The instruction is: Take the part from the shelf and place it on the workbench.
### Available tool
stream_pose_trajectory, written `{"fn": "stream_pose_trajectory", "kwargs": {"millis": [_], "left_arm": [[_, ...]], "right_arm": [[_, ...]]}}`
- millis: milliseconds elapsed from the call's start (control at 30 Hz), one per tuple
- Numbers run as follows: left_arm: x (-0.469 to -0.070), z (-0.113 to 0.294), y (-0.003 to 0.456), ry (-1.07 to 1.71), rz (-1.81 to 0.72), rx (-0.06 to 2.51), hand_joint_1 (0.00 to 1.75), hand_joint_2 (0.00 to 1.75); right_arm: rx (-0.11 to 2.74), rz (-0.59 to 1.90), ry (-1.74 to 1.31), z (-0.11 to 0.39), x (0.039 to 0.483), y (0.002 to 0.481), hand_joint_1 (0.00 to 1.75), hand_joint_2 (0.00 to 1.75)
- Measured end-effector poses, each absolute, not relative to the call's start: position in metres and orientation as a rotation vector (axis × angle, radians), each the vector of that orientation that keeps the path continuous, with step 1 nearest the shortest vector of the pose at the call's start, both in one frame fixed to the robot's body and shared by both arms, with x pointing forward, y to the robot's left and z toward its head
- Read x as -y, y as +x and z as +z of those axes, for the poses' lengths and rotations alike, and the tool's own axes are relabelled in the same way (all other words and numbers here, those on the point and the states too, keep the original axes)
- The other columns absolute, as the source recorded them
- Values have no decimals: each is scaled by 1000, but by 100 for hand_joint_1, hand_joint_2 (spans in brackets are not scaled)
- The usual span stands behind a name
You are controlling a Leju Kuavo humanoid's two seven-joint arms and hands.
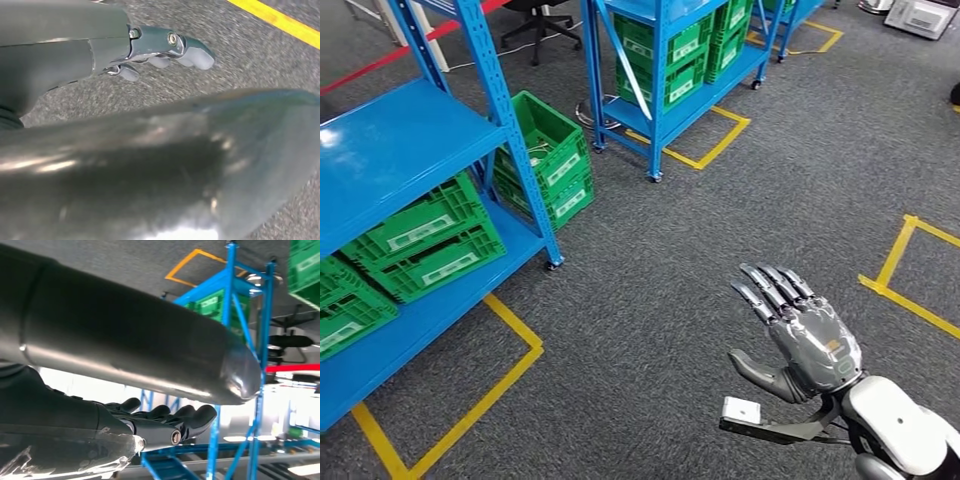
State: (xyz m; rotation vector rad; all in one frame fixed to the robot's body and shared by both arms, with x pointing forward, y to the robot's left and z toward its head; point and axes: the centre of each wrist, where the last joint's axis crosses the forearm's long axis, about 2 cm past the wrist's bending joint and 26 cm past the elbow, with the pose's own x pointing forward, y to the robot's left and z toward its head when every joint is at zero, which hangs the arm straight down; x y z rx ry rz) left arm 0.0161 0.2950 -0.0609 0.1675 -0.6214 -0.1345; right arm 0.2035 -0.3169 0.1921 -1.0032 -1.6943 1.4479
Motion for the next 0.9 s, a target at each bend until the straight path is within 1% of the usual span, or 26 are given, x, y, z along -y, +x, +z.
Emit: {"fn": "stream_pose_trajectory", "kwargs": {"millis": [900], "left_arm": [[-297,-61,15,168,-137,624,0,0]], "right_arm": [[1701,1471,-972,187,309,201,0,0]]}}
